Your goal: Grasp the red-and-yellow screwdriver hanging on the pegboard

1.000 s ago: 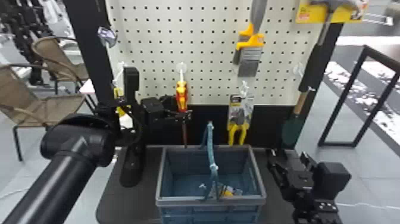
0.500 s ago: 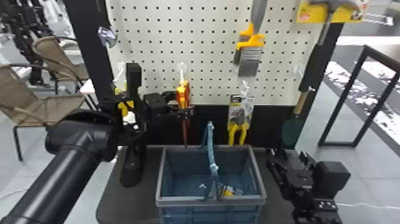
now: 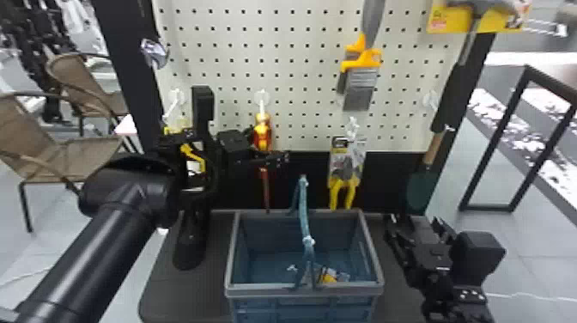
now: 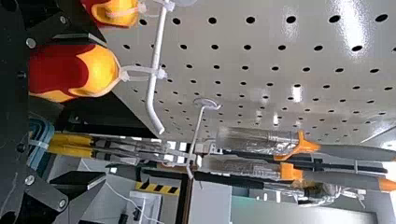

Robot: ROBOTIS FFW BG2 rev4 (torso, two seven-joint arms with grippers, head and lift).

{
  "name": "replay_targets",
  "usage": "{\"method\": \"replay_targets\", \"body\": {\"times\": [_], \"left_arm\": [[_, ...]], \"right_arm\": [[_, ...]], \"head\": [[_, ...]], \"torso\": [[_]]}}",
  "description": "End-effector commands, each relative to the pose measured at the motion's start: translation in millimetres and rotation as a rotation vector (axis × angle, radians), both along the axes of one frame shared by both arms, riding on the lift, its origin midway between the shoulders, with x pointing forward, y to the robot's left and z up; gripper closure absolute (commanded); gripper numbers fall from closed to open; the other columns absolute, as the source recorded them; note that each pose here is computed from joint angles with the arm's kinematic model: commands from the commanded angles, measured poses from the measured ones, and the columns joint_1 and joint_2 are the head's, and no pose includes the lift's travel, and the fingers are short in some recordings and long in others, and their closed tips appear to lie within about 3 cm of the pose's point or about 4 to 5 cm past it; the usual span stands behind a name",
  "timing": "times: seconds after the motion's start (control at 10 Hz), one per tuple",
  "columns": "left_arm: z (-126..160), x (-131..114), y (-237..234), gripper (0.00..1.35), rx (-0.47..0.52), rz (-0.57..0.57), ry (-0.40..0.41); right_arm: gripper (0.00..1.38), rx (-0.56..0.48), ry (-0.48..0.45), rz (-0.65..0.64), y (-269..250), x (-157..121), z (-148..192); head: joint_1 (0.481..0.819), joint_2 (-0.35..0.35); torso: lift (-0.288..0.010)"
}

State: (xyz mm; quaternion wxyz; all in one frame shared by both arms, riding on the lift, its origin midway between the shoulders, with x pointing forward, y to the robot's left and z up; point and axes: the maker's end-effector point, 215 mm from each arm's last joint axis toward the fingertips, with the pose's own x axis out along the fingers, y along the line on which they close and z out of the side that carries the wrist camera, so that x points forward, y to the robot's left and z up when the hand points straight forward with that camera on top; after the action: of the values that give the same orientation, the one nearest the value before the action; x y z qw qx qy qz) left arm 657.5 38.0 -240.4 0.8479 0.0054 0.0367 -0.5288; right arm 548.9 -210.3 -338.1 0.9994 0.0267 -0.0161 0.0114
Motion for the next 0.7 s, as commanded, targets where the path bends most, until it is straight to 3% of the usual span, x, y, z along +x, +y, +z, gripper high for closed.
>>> {"method": "replay_targets", "body": {"times": [0.0, 0.1, 0.3, 0.6], "left_arm": [[-5.4, -1.1, -3.6, 0.52, 0.016, -0.006, 0.015], [-11.9, -0.8, -3.8, 0.87, 0.03, -0.002, 0.034], [-21.7, -0.4, -3.8, 1.13, 0.043, 0.011, 0.066], [-20.5, 1.7, 0.0, 1.14, 0.035, 0.023, 0.062]], "right_arm": [[0.4, 0.0, 0.003, 0.0, -0.1, -0.1, -1.6], [0.4, 0.0, 0.003, 0.0, -0.1, -0.1, -1.6], [0.4, 0.001, 0.009, 0.0, -0.3, -0.8, -5.0], [0.4, 0.0, 0.021, -0.001, -0.8, -1.8, -11.8]], "head": [[0.549, 0.0], [0.549, 0.0], [0.549, 0.0], [0.549, 0.0]], "torso": [[-0.1], [-0.1], [-0.1], [-0.1]]}}
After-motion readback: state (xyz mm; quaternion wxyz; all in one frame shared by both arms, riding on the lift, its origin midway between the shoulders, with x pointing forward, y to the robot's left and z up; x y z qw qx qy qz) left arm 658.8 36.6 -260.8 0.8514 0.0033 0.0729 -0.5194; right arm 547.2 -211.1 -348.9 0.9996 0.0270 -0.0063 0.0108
